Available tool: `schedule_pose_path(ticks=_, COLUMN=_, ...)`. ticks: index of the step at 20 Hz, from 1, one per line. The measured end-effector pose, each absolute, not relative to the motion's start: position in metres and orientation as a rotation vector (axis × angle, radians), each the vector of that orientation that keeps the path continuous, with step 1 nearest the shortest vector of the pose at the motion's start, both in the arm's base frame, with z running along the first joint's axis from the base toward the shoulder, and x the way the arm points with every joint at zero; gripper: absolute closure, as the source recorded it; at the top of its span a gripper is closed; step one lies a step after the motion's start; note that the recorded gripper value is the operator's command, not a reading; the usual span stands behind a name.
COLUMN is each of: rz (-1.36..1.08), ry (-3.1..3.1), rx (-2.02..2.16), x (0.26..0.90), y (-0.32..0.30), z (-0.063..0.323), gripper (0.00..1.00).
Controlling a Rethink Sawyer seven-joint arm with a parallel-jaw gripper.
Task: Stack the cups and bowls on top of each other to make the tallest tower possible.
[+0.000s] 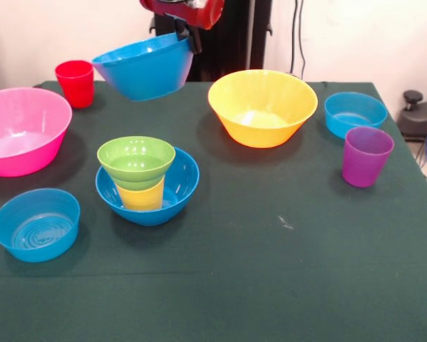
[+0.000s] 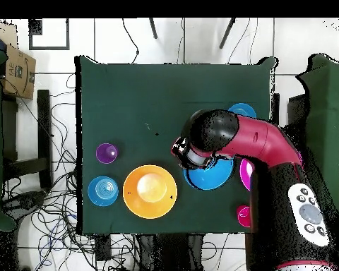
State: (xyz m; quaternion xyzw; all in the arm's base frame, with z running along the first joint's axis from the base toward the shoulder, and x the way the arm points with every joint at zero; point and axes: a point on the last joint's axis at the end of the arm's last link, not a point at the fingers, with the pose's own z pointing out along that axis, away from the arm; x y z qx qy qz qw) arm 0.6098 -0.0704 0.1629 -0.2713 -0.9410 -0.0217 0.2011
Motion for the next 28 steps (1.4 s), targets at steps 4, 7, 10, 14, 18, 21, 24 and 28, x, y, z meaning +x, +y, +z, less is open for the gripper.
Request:
schedule_pose_path(ticks=4, rz=-0.063, ry=-2.593, rx=-0.749, x=0.611, y=-0.072, z=0.155, gripper=1.0)
schedule_pose_path(ticks=7, rz=-0.066, ry=-2.595, rx=-0.751, x=0.615, y=-0.074, z=0.151, gripper=1.0)
schedule_pose_path(ticks=10, rz=-0.067, ry=-2.596, rx=-0.752, x=0.619, y=-0.076, z=0.147, gripper=1.0)
schedule_pose_path(ticks=14, rz=-0.063, ry=-2.601, rx=-0.753, x=0.625, y=-0.08, z=0.14, gripper=1.0)
schedule_pose_path(ticks=18, rz=-0.055, ry=-2.612, rx=-0.754, x=0.631, y=-0.084, z=0.137, gripper=1.0)
schedule_pose_path(ticks=21, rz=-0.053, ry=-2.617, rx=-0.758, x=0.637, y=-0.087, z=0.139, gripper=1.0)
schedule_pose_path(ticks=24, rz=-0.048, ry=-2.609, rx=-0.761, x=0.642, y=-0.091, z=0.146, gripper=1.0)
schedule_pose_path(ticks=28, rz=-0.043, ry=-2.586, rx=-0.759, x=0.647, y=-0.095, z=0.156, gripper=1.0)
